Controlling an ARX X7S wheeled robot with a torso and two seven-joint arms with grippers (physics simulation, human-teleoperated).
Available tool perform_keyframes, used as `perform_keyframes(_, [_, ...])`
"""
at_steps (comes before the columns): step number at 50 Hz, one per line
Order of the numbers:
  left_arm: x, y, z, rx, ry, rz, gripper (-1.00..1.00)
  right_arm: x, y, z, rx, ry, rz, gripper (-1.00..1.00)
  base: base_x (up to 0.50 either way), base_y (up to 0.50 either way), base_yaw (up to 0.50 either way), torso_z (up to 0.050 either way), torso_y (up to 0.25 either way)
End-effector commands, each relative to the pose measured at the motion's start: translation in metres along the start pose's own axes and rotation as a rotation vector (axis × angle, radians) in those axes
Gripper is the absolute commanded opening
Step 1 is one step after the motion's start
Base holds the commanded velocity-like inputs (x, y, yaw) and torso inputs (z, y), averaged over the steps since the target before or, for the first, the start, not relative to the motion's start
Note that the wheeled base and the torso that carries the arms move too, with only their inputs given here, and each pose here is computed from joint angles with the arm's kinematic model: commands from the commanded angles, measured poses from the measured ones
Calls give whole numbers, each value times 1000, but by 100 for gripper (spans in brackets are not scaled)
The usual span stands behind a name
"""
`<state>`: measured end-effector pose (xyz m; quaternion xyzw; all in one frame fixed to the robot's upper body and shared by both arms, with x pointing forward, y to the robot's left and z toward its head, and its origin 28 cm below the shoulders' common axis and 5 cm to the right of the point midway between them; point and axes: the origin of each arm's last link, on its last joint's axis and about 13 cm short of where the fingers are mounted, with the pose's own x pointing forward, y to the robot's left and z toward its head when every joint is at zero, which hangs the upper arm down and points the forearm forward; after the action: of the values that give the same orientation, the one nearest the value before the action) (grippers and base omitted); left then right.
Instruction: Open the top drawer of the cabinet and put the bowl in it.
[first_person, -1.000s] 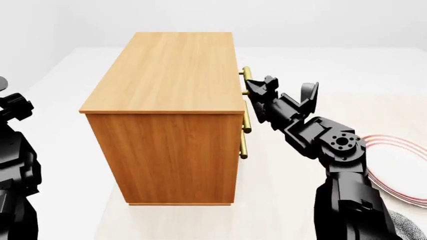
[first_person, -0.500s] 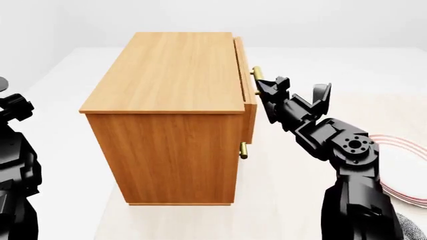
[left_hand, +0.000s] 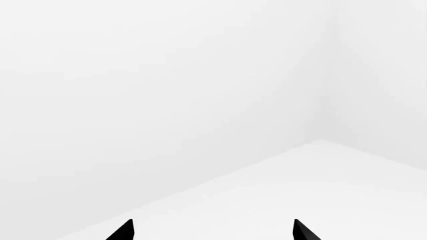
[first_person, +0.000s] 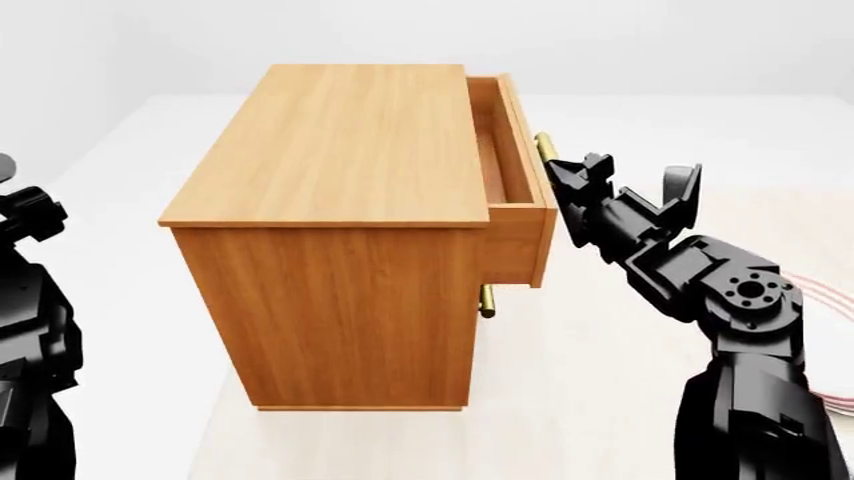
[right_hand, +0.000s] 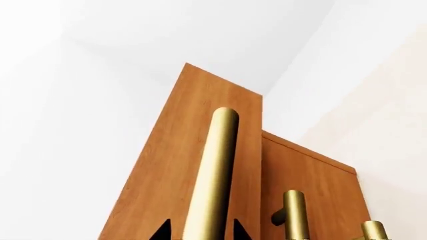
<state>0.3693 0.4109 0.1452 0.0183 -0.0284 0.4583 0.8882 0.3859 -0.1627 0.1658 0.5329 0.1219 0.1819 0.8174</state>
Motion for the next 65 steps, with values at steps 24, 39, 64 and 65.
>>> perform_keyframes(24, [-1, -1, -1, 5, -2, -4, 100, -7, 2, 19, -6, -43, 51, -100, 0, 0, 0, 0, 0])
perform_keyframes(39, [-1, -2, 0, 4, -2, -5, 100, -7, 4, 17, -22, -23, 64, -100, 1, 0, 0, 0, 1])
perform_keyframes(64, [-1, -3, 0, 6, -7, -8, 100, -4, -3, 15, -33, -5, 30, 100, 0, 0, 0, 0, 0])
perform_keyframes(65, [-1, -3, 0, 6, -7, -8, 100, -4, -3, 16, -33, -15, 31, 100, 0, 0, 0, 0, 0])
